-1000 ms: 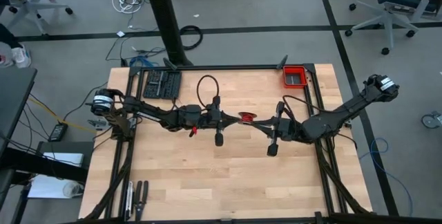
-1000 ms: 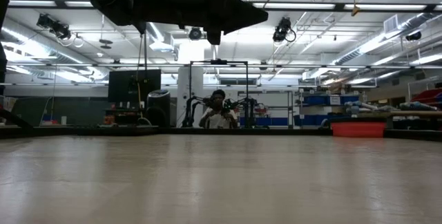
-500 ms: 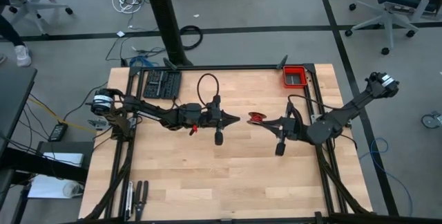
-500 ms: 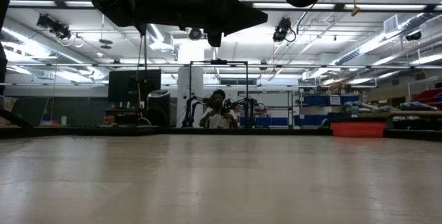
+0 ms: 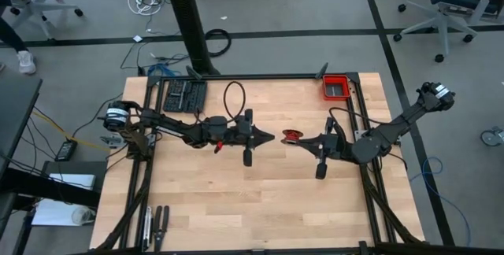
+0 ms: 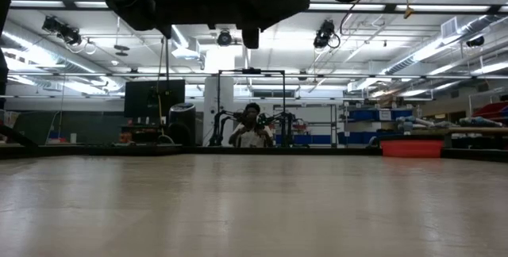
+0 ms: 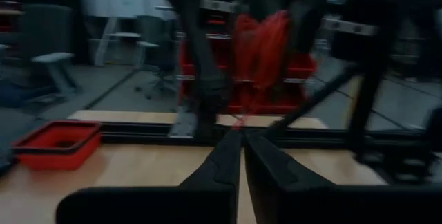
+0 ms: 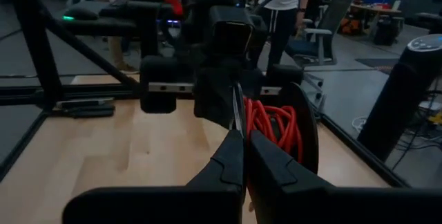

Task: Coil cords
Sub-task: Coil the red wire on the black spool

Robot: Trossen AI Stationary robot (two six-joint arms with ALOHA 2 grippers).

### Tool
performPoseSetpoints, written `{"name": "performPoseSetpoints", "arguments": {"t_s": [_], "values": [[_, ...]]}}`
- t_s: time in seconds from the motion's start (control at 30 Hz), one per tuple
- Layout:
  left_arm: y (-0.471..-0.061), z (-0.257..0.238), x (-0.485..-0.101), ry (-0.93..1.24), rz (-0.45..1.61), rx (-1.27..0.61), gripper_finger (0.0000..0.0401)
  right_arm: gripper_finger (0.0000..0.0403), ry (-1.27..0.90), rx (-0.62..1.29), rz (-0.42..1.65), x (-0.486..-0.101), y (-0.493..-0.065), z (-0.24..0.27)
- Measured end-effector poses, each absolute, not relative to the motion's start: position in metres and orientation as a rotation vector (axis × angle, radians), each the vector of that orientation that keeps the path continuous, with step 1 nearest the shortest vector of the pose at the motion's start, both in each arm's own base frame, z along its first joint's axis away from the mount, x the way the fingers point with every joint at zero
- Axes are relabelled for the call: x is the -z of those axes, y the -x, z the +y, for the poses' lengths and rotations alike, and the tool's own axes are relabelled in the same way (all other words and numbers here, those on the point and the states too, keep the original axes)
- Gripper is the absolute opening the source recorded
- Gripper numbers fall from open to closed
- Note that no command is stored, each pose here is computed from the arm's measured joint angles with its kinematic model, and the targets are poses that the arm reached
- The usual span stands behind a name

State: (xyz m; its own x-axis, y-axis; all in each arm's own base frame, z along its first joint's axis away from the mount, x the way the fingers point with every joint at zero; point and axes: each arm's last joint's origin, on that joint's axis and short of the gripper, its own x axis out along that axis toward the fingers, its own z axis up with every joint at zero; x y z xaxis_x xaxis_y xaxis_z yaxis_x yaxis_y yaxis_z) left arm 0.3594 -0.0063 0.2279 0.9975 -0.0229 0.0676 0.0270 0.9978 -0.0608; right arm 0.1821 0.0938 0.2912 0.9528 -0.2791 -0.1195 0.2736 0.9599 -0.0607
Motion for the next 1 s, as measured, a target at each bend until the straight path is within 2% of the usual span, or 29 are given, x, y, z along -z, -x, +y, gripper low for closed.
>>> {"name": "performPoseSetpoints", "arguments": {"t_s": [0.2,0.43,0.7,1.0], "values": [[-0.364,-0.010,-0.230,0.065,-0.017,0.145,0.0039,0.0003,0.026,0.270,0.116,-0.269,-0.181,0.093],[-0.370,-0.003,-0.229,0.065,0.101,0.098,0.0039,0.0004,0.004,0.163,0.015,-0.239,-0.177,0.087],[-0.371,0.000,-0.230,0.065,0.098,0.067,0.0041,0.0005,-0.024,0.102,-0.043,-0.219,-0.171,0.079],[-0.371,0.000,-0.231,0.065,0.093,0.070,0.0104,0.0006,-0.027,0.097,-0.067,-0.219,-0.171,0.075]]}}
